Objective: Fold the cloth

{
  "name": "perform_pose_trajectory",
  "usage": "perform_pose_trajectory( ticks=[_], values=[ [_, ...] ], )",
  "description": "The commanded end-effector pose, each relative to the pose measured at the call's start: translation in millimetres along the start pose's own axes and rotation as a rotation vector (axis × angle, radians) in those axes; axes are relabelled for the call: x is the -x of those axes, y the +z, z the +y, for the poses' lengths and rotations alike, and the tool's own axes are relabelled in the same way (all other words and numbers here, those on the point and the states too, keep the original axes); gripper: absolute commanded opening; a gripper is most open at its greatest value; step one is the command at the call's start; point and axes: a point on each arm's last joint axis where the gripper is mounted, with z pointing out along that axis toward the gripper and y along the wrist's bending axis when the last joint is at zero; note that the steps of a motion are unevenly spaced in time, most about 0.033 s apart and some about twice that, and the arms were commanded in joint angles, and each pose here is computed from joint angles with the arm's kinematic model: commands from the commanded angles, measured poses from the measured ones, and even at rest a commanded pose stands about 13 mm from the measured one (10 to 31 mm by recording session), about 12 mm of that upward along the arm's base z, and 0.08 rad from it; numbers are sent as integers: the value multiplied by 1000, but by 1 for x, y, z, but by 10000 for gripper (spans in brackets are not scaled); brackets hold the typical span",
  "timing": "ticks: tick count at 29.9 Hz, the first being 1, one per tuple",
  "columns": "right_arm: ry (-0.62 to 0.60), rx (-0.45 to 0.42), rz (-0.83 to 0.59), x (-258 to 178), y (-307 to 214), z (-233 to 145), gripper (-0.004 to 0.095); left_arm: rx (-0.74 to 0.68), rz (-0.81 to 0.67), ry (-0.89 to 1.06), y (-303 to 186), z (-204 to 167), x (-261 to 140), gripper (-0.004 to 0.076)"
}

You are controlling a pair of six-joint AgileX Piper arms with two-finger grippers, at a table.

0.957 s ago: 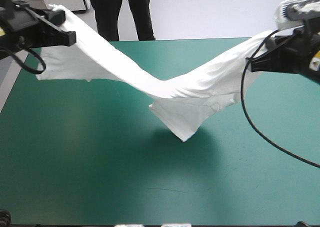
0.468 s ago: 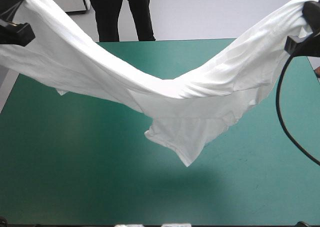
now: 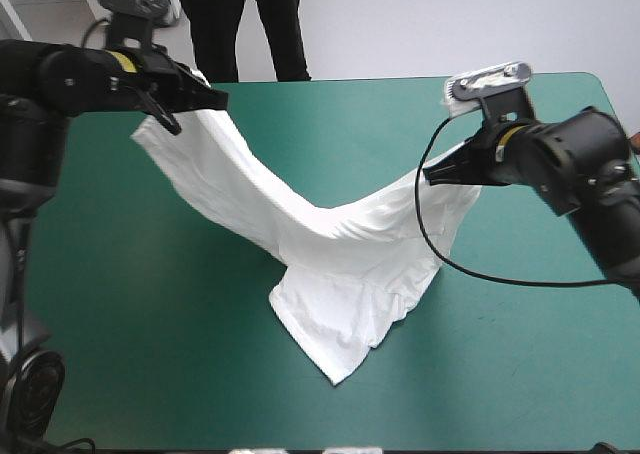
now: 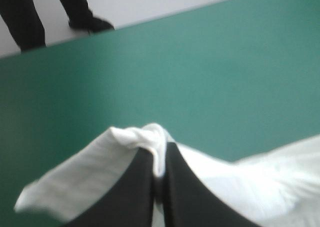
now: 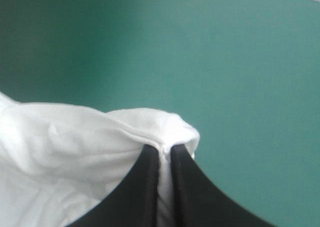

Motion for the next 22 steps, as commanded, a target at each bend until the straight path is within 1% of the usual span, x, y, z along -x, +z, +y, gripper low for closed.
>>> perform_pose_trajectory(
  ticks=[1, 4, 7, 12, 17, 22],
  values=[
    [-4, -37, -38, 0, 38, 0, -17, 13, 73, -12, 33, 4, -8, -10],
    [56, -21, 40, -3, 84, -5, -17, 25, 143, -14, 82, 10, -14, -10],
    [120, -2, 57, 0, 121, -19, -18, 36, 161, -23, 122, 15, -18, -10],
    [230, -2, 109, 0, 171, -47, -18, 40, 203, -39, 182, 21, -30, -10],
    [312, -9, 117, 5, 205, -70, -17, 73, 224, -57, 224, 27, -44, -10],
    [381, 35, 150, 3, 236, -82, -17, 110, 248, -40, 249, 32, -55, -10]
  ],
)
